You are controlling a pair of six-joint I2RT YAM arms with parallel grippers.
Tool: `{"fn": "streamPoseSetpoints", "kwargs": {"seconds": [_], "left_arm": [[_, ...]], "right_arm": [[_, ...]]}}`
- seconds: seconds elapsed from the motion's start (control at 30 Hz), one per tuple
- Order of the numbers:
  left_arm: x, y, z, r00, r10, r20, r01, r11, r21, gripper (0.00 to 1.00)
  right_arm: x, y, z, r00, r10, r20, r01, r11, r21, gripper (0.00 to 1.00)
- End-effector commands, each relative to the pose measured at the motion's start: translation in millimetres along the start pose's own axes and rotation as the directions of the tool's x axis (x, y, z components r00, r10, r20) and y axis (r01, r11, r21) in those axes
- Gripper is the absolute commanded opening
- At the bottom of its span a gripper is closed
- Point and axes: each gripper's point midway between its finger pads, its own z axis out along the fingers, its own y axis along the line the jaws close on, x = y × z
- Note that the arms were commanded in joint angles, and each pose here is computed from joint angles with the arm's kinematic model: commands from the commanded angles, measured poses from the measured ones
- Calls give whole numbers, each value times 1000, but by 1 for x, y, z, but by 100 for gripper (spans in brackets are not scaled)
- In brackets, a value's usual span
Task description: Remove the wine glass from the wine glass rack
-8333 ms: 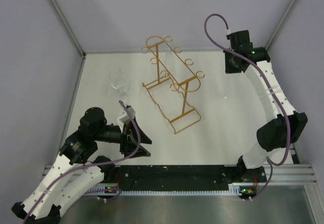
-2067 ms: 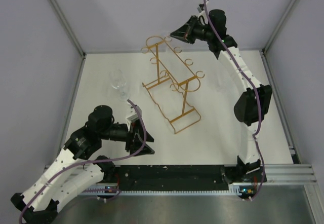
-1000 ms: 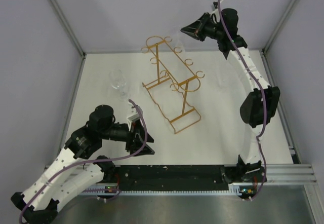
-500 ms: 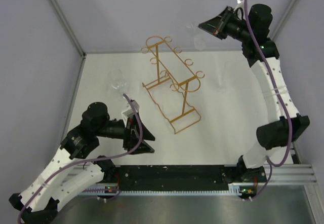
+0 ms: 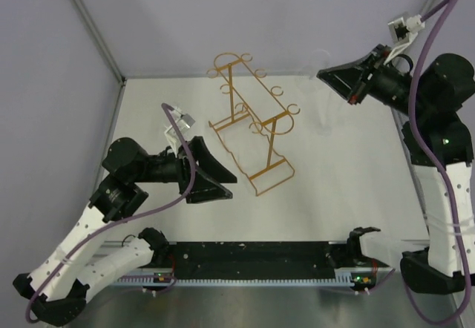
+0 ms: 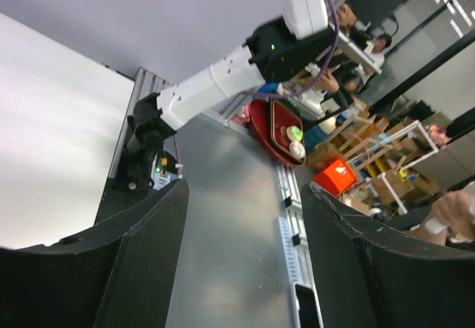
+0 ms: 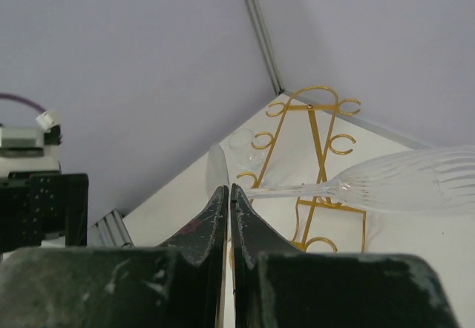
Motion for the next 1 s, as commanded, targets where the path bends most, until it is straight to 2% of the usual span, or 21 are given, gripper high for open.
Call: {"fn": "streamPoseSetpoints", "kwargs": {"seconds": [0.0, 0.13, 0.23, 0.5, 0.67, 0.97], "left_arm": [[-43, -19, 8, 989, -43, 144, 35, 998, 57, 68], [-60, -14, 13, 971, -115, 211, 105, 993, 56, 68], [-66, -6, 19, 956, -180, 234, 169, 983, 67, 68], [-76, 14, 28, 923, -267, 275, 260, 963, 65, 69], [-78, 24, 34, 914, -298, 275, 292, 954, 63, 69], [-73, 36, 37, 906, -328, 269, 331, 943, 35, 69]], "right_arm": [[18, 27, -23, 985, -158, -63, 151, 984, -97, 0], [38, 50, -35, 963, -254, -87, 236, 955, -179, 0], [48, 72, -46, 943, -328, -63, 303, 918, -256, 0], [82, 109, -54, 895, -438, -82, 372, 836, -403, 0], [105, 114, -41, 839, -531, -119, 446, 796, -409, 0], [119, 124, -25, 733, -670, -114, 590, 710, -384, 0]]}}
